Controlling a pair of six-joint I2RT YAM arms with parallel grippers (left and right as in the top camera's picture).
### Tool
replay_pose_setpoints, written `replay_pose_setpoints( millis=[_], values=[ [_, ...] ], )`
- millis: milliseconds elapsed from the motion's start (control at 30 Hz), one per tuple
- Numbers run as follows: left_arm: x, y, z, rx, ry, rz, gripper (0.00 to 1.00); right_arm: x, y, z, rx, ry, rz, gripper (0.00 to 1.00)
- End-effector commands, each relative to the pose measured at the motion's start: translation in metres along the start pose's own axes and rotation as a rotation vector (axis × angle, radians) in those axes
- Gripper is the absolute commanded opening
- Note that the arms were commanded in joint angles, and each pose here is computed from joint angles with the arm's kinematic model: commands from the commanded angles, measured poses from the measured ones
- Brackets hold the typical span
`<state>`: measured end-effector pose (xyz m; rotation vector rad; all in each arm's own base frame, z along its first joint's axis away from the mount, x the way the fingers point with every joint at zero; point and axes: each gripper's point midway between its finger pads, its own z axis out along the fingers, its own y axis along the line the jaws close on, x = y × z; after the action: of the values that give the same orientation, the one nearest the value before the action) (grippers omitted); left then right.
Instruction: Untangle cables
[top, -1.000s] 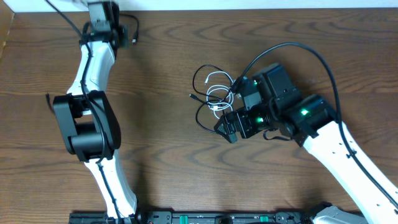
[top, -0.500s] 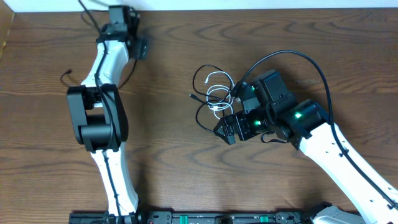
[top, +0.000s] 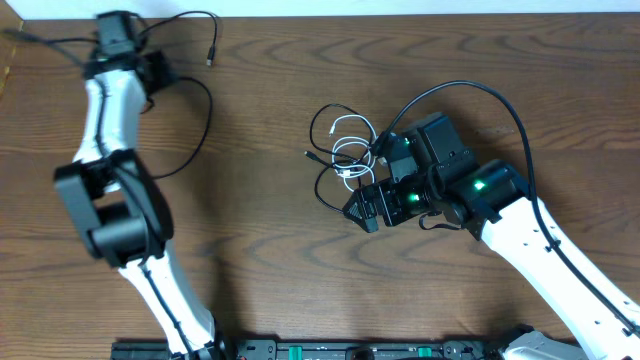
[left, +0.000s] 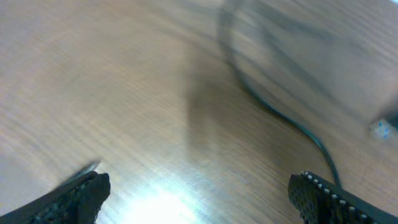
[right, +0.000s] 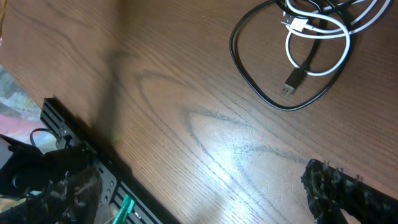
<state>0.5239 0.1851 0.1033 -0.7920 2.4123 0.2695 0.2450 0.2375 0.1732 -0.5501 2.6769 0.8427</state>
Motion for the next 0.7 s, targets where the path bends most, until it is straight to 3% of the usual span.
replay_pose_setpoints(
  millis=[0,300,667],
  values=[
    [-0.007,0.062,-0.013,-0.089,0.021,-0.449,0.97,0.002,0.001,0.000,-0.011,0.008,0.016,0.99],
    [0.054,0.158,-0.003,-0.295,0.244,-0.581,0.98,-0.001,0.002,0.000,-0.014,-0.005,0.010,0.99],
    [0.109,0.142,0.001,-0.233,0.469,-0.587,0.98,-0.004,0.003,0.000,-0.018,-0.019,0.003,0.99]
  ],
)
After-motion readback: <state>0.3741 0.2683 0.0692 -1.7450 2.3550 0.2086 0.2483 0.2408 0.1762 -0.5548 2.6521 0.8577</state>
